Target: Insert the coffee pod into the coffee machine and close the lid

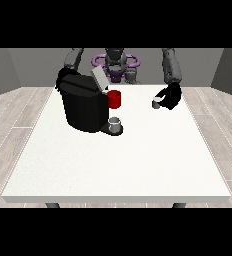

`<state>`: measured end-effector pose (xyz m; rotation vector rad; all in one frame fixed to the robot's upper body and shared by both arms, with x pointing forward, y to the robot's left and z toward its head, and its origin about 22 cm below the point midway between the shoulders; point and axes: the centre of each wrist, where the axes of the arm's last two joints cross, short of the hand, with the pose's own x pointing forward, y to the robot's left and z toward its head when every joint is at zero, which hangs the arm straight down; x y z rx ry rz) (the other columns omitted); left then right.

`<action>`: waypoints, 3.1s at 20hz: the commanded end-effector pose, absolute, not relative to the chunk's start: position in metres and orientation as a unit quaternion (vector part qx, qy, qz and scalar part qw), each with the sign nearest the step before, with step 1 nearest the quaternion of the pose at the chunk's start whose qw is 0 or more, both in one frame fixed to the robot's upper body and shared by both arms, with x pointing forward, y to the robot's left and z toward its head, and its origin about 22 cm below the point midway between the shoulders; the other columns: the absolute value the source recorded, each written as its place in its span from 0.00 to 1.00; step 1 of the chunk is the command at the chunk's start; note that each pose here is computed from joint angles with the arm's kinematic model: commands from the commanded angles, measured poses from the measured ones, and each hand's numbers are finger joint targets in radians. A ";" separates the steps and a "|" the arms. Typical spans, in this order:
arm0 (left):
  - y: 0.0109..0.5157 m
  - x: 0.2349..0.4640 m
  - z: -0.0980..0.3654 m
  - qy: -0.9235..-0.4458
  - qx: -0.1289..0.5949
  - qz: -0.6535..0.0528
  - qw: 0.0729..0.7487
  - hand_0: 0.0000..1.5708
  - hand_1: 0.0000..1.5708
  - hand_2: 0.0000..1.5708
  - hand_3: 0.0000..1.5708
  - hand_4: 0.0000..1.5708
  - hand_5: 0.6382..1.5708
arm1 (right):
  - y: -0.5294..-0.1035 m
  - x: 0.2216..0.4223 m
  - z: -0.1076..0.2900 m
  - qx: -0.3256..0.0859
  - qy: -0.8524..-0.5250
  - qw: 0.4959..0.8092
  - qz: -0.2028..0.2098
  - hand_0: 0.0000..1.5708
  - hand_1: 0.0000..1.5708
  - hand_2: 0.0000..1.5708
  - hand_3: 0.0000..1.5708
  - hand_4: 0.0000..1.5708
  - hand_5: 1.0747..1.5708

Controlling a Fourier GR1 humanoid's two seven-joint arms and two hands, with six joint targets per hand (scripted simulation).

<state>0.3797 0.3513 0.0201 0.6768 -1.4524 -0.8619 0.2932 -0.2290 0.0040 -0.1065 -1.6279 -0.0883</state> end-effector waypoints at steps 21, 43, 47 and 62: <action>0.298 0.443 0.164 -0.688 0.291 -0.367 0.554 0.68 0.68 0.78 0.78 0.33 1.00 | -0.220 0.300 -0.001 -0.010 -0.730 0.683 -0.011 0.00 0.00 0.00 0.00 0.31 1.00; 0.273 0.459 0.216 -0.697 0.307 -0.355 0.542 0.82 0.82 0.84 0.78 0.32 1.00 | -0.189 0.306 0.031 -0.020 -0.755 0.656 -0.007 0.00 0.00 0.00 0.00 0.34 1.00; 0.260 0.461 0.233 -0.702 0.291 -0.369 0.535 0.84 0.84 0.85 0.78 0.32 1.00 | -0.222 0.320 0.042 -0.028 -0.756 0.654 -0.018 0.00 0.00 0.00 0.00 0.33 1.00; 0.258 0.463 0.218 -0.700 0.303 -0.370 0.531 0.74 0.74 0.79 0.75 0.32 1.00 | -0.204 0.311 0.035 -0.023 -0.761 0.648 -0.025 0.00 0.00 0.00 0.00 0.31 1.00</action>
